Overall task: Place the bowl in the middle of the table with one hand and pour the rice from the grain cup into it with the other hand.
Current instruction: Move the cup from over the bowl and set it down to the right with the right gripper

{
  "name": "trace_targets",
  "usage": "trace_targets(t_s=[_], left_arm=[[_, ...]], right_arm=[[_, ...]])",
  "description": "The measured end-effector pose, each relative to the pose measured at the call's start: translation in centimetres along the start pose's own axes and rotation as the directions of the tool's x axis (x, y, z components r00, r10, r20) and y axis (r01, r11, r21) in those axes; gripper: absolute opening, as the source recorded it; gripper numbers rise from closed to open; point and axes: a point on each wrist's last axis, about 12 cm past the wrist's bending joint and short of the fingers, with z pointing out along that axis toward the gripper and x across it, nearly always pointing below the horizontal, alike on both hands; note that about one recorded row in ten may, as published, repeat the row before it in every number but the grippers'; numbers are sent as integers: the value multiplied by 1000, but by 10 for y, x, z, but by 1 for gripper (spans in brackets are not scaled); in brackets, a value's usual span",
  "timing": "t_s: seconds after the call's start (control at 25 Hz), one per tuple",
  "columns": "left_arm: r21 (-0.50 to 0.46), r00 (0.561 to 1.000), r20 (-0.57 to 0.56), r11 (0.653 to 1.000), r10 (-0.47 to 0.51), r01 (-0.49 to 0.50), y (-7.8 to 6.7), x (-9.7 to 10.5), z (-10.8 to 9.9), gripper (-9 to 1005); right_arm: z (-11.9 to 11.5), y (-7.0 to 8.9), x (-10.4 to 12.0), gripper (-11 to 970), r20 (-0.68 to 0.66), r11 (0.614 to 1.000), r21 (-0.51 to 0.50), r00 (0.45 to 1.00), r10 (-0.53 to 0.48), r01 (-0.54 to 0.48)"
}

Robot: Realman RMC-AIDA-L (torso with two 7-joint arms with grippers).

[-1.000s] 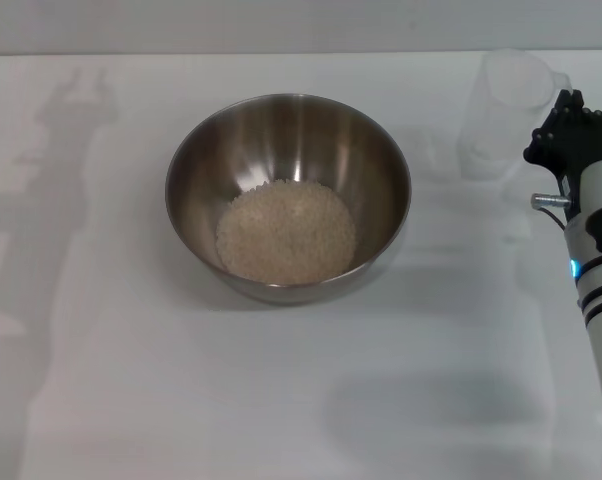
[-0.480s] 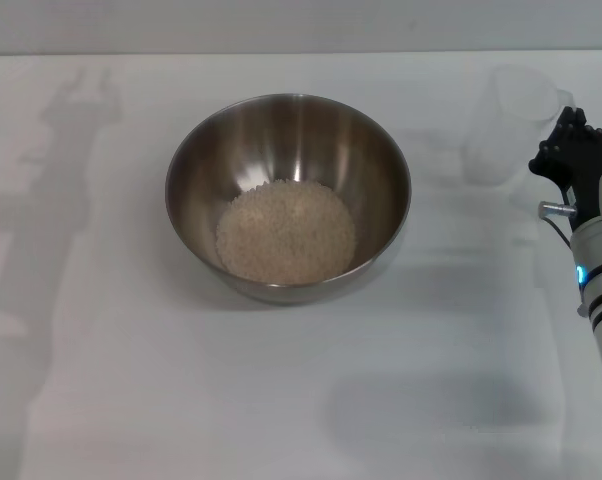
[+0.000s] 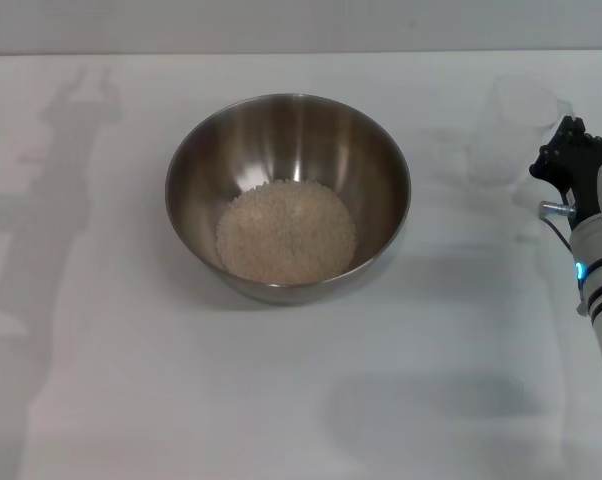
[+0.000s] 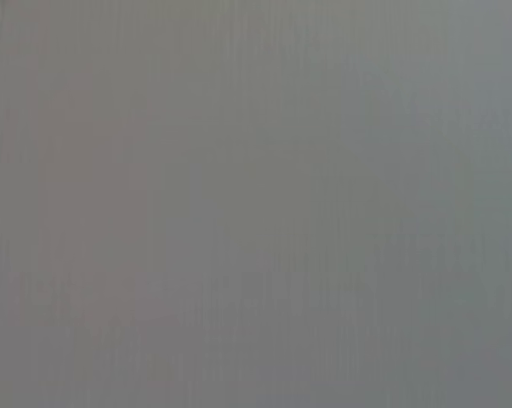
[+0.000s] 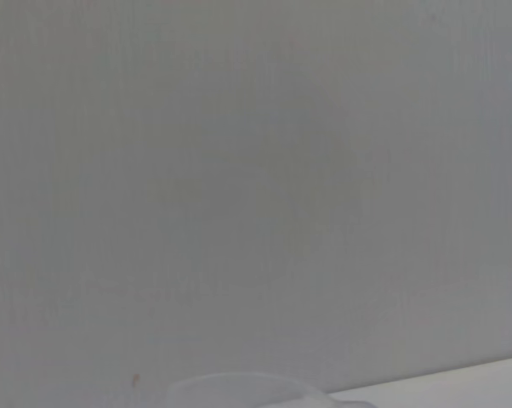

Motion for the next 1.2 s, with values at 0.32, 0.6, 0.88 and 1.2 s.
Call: trace_targets(t_s=[0.32,0.6,0.88,1.2], left_arm=[[0,1000,1,1000,0,0,0,0,0,284],[-1,1000,5,1000,1,-1,0,-1,0,283],[-3,1000,12,1000,2,-2,1,-2,0,285],[-5,1000,13,1000,3,-3,2,-2,0,287]], right_arm=[[5,1,4,27,-42,1000,-22,999,-18,17],[12,0,9,31,-91,999,-50,996,3,-7],[6,7,11,34,-90,996,-90,996,-15,7],[4,6,13,177,-94,996,-89,995,-13,5]])
